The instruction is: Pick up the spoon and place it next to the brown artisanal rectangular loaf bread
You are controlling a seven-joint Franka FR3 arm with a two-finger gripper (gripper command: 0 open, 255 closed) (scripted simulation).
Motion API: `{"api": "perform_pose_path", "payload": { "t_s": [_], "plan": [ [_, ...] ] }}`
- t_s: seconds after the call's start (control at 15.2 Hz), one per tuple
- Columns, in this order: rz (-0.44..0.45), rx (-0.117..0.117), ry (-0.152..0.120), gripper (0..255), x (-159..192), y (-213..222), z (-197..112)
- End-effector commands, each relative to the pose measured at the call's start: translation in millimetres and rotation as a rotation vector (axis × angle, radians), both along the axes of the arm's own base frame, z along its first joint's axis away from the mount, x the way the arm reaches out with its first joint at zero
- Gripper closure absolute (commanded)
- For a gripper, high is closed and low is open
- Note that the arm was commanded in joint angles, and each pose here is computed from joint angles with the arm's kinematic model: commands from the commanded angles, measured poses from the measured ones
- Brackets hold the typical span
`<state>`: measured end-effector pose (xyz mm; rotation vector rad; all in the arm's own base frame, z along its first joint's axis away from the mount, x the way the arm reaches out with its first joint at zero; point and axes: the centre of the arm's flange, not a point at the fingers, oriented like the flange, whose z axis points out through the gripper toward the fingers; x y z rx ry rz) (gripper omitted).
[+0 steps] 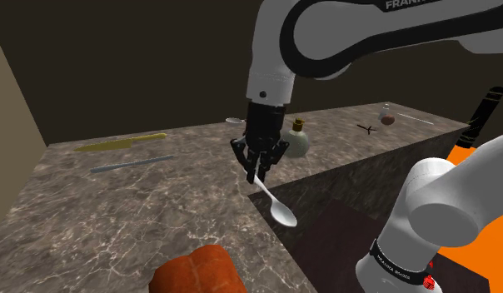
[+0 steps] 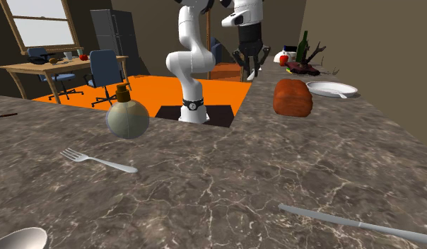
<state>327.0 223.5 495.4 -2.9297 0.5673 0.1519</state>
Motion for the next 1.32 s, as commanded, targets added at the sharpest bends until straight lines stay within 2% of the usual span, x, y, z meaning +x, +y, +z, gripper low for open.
{"api": "perform_pose_path", "payload": {
  "t_s": [0.0, 1.25],
  "plan": [
    [0.0, 0.0, -0.001, 255, 0.4, 0.3, -9.8],
    [0.0, 0.0, -0.001, 255, 0.4, 0.3, -110.1]
  ]
}}
